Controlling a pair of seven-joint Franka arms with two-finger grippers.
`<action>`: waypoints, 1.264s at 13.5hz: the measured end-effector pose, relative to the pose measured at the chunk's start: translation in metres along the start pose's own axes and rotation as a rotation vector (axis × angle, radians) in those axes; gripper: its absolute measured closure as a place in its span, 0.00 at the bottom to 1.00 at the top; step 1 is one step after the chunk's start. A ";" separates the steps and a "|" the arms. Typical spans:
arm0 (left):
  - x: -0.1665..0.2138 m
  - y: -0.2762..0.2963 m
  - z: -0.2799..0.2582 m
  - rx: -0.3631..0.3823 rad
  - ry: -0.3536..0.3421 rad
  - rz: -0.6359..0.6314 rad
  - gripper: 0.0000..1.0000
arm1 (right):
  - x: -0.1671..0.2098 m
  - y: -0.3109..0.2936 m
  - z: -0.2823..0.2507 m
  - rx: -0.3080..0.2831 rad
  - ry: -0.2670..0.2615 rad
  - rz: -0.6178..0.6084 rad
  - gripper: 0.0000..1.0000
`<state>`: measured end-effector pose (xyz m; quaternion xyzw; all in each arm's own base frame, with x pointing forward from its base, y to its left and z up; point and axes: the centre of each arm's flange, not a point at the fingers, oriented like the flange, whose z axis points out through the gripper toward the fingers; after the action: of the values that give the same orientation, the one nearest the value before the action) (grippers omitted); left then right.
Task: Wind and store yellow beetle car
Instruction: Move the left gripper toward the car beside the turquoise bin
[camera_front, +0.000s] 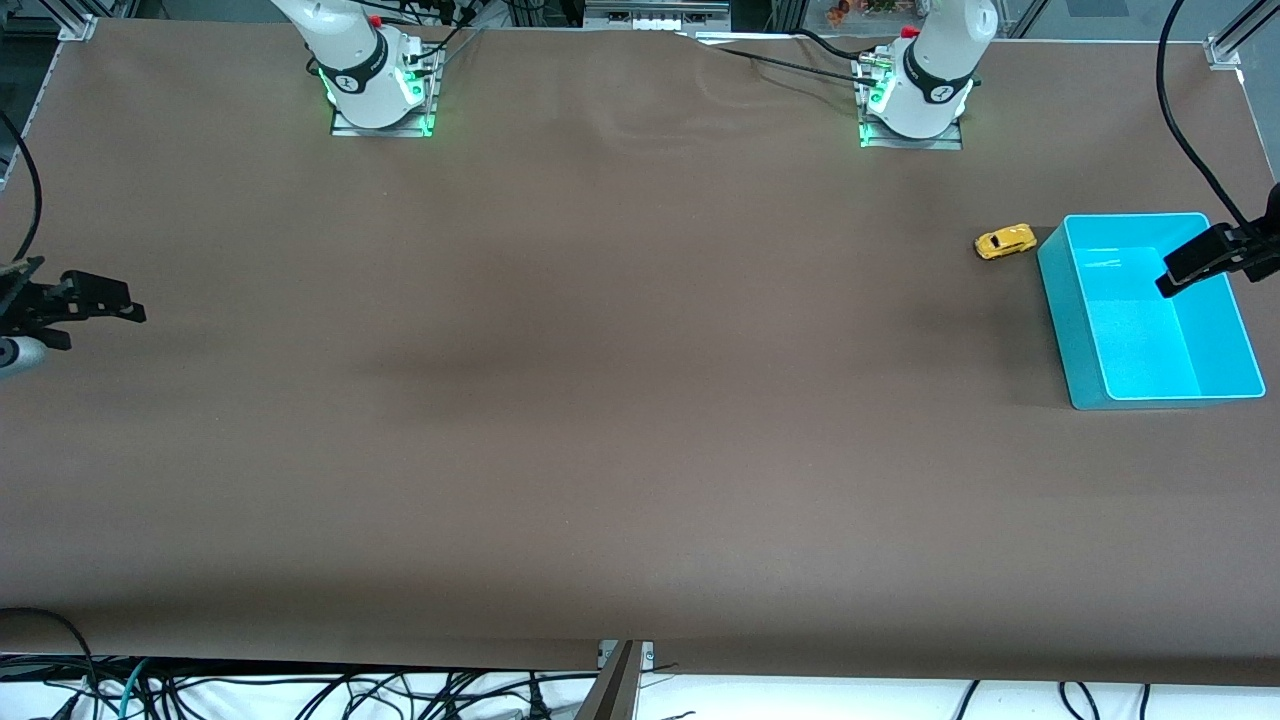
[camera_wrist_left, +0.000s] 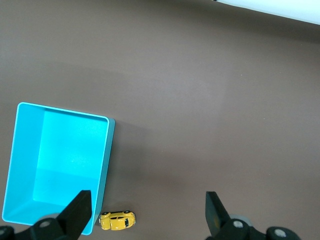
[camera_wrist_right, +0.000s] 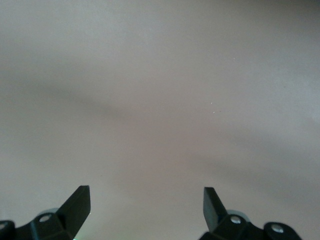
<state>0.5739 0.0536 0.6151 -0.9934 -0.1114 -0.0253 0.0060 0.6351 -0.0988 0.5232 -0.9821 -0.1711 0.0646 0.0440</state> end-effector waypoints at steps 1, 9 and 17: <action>0.000 0.000 0.000 0.000 0.000 0.000 0.00 | -0.001 -0.001 -0.007 -0.002 0.004 0.001 0.00; 0.001 -0.004 0.000 0.000 0.000 -0.006 0.00 | 0.002 -0.013 -0.044 -0.076 0.042 -0.017 0.00; -0.002 -0.038 0.013 0.013 -0.083 -0.069 0.00 | 0.003 -0.075 -0.094 -0.183 0.096 0.037 0.00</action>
<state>0.5646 0.0904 0.6025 -0.9892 -0.1457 0.0164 0.0072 0.6262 -0.0331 0.6243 -0.9870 -0.1560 0.0026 -0.0388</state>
